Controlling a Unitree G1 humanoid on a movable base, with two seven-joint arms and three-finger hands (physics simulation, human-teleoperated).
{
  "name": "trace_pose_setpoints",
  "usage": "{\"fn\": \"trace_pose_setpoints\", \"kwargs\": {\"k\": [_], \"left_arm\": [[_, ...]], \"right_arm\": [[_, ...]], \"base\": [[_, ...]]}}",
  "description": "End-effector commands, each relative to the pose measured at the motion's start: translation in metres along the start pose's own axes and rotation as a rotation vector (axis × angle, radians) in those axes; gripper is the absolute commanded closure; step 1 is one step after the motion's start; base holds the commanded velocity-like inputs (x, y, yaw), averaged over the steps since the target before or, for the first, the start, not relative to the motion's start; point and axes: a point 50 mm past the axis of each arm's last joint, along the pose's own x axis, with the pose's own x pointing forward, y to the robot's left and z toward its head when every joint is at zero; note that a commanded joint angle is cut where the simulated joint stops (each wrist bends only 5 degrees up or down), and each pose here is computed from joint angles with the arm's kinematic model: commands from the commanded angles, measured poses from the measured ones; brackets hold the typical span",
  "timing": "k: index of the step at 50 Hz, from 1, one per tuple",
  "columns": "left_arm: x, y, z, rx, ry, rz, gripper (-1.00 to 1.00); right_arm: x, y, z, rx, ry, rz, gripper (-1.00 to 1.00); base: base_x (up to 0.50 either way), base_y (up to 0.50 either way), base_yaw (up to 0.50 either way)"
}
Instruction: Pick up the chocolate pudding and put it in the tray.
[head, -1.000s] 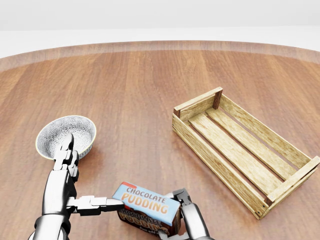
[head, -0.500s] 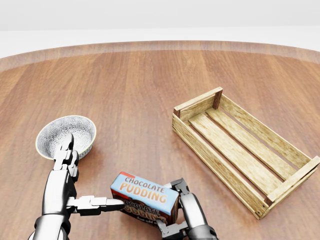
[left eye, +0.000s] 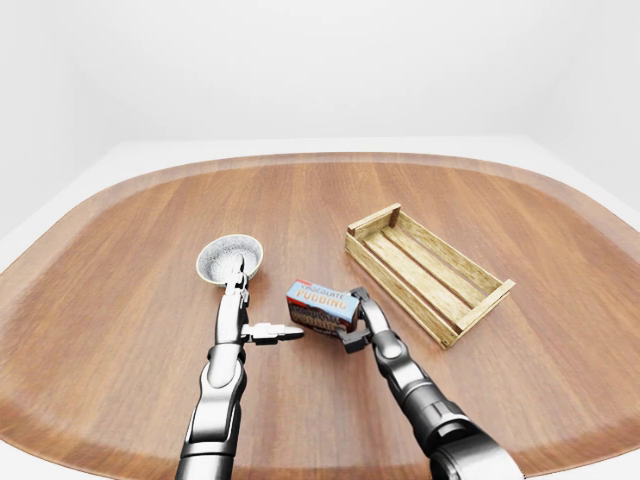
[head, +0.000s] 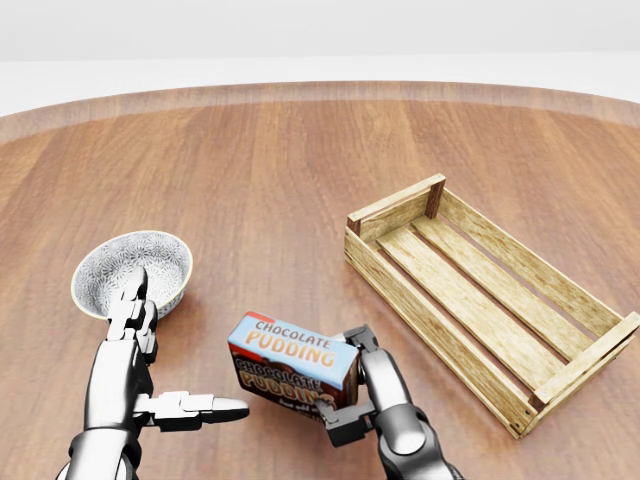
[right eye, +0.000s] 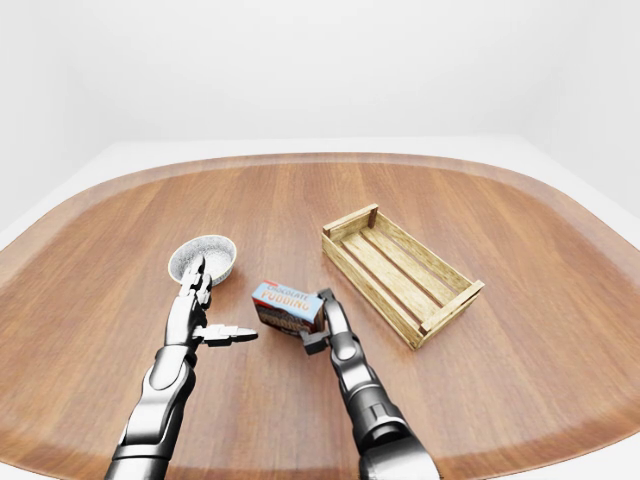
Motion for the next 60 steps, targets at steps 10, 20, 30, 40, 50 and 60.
{"fn": "trace_pose_setpoints", "kwargs": {"k": [10, 20, 30, 40, 50, 60], "left_arm": [[0.000, -0.001, 0.001, -0.019, 0.004, -0.008, -1.00], [0.000, -0.001, 0.001, -0.019, 0.004, -0.008, -1.00], [0.000, -0.001, 0.001, -0.019, 0.004, -0.007, -1.00], [0.000, -0.001, 0.001, -0.019, 0.003, -0.008, -1.00], [0.000, -0.001, 0.001, -0.019, 0.004, -0.008, -1.00], [0.001, -0.001, 0.000, -0.018, 0.003, -0.011, -1.00]], "right_arm": [[0.018, -0.003, 0.032, -0.056, -0.013, -0.023, 1.00], [0.024, -0.007, 0.048, -0.069, -0.032, -0.035, 1.00], [0.029, -0.010, 0.076, -0.077, -0.087, -0.046, 1.00], [0.034, -0.021, 0.094, -0.066, -0.100, -0.060, 1.00], [0.036, -0.028, 0.114, -0.089, -0.142, -0.087, 1.00], [0.037, -0.031, 0.143, -0.096, -0.205, -0.094, 1.00]], "base": [[0.00, 0.00, 0.00], [0.00, 0.00, 0.00], [0.00, 0.00, 0.00], [0.00, 0.00, 0.00], [0.00, 0.00, 0.00], [0.00, 0.00, 0.00]]}}
